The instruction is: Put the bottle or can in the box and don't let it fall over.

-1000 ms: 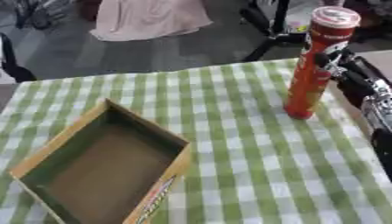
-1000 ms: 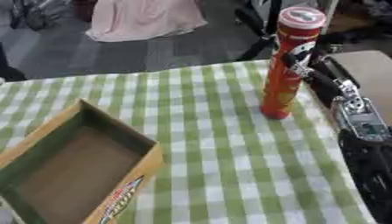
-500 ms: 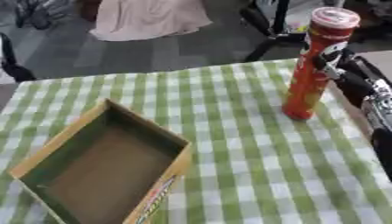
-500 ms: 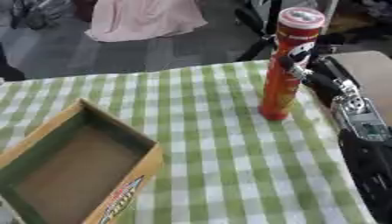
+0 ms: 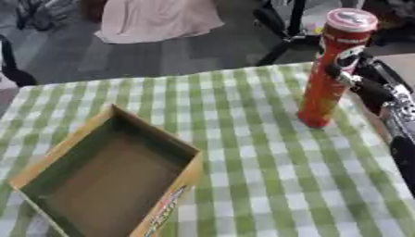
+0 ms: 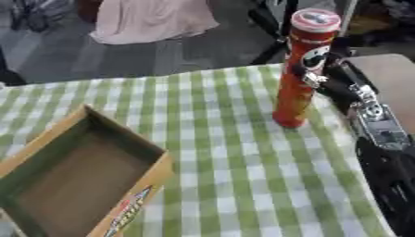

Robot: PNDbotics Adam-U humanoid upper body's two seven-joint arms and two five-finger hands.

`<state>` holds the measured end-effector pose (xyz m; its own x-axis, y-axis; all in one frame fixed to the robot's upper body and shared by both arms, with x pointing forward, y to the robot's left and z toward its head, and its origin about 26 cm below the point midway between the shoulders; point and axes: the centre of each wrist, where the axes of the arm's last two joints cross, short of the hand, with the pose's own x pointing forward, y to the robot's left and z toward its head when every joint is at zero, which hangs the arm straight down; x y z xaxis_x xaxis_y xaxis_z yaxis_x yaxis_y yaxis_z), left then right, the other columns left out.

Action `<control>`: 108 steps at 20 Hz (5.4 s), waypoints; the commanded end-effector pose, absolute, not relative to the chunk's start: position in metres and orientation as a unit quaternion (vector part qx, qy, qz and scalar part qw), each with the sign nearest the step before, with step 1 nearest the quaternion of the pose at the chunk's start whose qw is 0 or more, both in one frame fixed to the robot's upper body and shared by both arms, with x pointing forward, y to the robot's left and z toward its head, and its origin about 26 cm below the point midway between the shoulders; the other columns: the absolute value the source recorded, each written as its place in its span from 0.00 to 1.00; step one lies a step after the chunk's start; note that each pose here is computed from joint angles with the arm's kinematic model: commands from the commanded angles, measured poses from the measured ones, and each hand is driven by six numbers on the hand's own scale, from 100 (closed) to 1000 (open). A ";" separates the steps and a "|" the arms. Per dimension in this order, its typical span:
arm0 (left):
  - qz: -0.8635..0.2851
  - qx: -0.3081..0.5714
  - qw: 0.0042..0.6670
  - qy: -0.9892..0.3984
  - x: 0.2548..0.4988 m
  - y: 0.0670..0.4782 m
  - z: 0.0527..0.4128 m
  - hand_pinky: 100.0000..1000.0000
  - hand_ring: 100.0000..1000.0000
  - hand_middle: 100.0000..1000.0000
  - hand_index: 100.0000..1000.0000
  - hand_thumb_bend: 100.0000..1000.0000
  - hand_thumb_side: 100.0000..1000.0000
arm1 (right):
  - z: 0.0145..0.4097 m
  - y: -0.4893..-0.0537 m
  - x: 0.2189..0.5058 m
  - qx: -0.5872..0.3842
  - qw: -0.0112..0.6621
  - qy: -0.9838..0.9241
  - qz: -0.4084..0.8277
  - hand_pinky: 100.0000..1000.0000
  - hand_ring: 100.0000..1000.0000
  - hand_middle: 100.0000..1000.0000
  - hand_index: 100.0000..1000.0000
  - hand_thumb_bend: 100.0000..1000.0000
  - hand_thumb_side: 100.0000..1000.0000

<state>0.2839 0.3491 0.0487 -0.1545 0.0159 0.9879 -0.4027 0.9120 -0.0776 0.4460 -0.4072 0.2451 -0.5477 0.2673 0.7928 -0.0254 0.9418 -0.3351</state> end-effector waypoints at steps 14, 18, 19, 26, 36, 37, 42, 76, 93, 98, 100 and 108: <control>0.159 0.131 0.638 -0.742 0.284 0.351 0.050 1.00 0.64 0.64 0.74 0.02 0.84 | 0.260 -0.404 0.444 -0.043 0.434 -0.883 0.173 0.73 1.00 1.00 0.84 0.48 0.28; 0.159 0.132 0.639 -0.741 0.284 0.351 0.050 1.00 0.64 0.64 0.74 0.02 0.84 | 0.260 -0.405 0.444 -0.034 0.434 -0.880 0.188 0.75 1.00 1.00 0.90 0.48 0.36; 0.159 0.132 0.639 -0.741 0.284 0.351 0.050 1.00 0.64 0.64 0.74 0.02 0.84 | 0.259 -0.405 0.444 -0.033 0.434 -0.880 0.190 0.75 1.00 1.00 0.90 0.48 0.36; 0.160 0.132 0.639 -0.741 0.284 0.351 0.049 1.00 0.63 0.64 0.74 0.02 0.84 | 0.258 -0.406 0.444 -0.024 0.434 -0.880 0.194 0.76 1.00 1.00 0.91 0.48 0.41; 0.161 0.133 0.639 -0.740 0.283 0.351 0.049 1.00 0.63 0.64 0.74 0.01 0.84 | 0.258 -0.404 0.445 -0.025 0.435 -0.875 0.210 0.78 1.00 1.00 0.93 0.49 0.44; 0.162 0.132 0.639 -0.740 0.283 0.351 0.049 1.00 0.63 0.64 0.74 0.01 0.84 | 0.259 -0.403 0.446 -0.024 0.434 -0.875 0.212 0.78 1.00 1.00 0.93 0.49 0.44; 0.162 0.131 0.639 -0.740 0.284 0.350 0.049 1.00 0.63 0.64 0.74 0.01 0.83 | 0.259 -0.400 0.447 -0.022 0.435 -0.874 0.216 0.78 1.00 1.00 0.95 0.50 0.44; 0.163 0.130 0.638 -0.741 0.284 0.350 0.050 1.00 0.63 0.64 0.74 0.01 0.84 | 0.263 -0.390 0.452 -0.047 0.446 -0.872 0.199 0.71 1.00 1.00 0.91 0.55 0.42; 0.163 0.131 0.638 -0.741 0.284 0.350 0.050 1.00 0.62 0.64 0.74 0.01 0.84 | 0.264 -0.383 0.453 -0.039 0.435 -0.880 0.187 0.59 1.00 1.00 0.81 0.58 0.32; 0.164 0.131 0.638 -0.741 0.284 0.350 0.049 1.00 0.62 0.63 0.74 0.01 0.84 | 0.264 -0.381 0.454 -0.031 0.431 -0.883 0.185 0.56 0.97 1.00 0.79 0.59 0.26; 0.165 0.131 0.638 -0.740 0.284 0.350 0.049 1.00 0.62 0.63 0.74 0.01 0.84 | 0.264 -0.380 0.454 -0.030 0.431 -0.883 0.183 0.53 0.95 1.00 0.77 0.59 0.23; 0.166 0.131 0.639 -0.740 0.284 0.350 0.049 1.00 0.62 0.63 0.74 0.01 0.84 | 0.264 -0.377 0.455 -0.022 0.430 -0.886 0.173 0.45 0.84 1.00 0.67 0.63 0.08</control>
<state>0.2855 0.3473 0.0514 -0.1660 0.0185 0.9859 -0.3991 0.9130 -0.0843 0.4567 -0.3783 0.2456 -0.5923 0.1871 0.7837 -0.1208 0.9411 -0.3159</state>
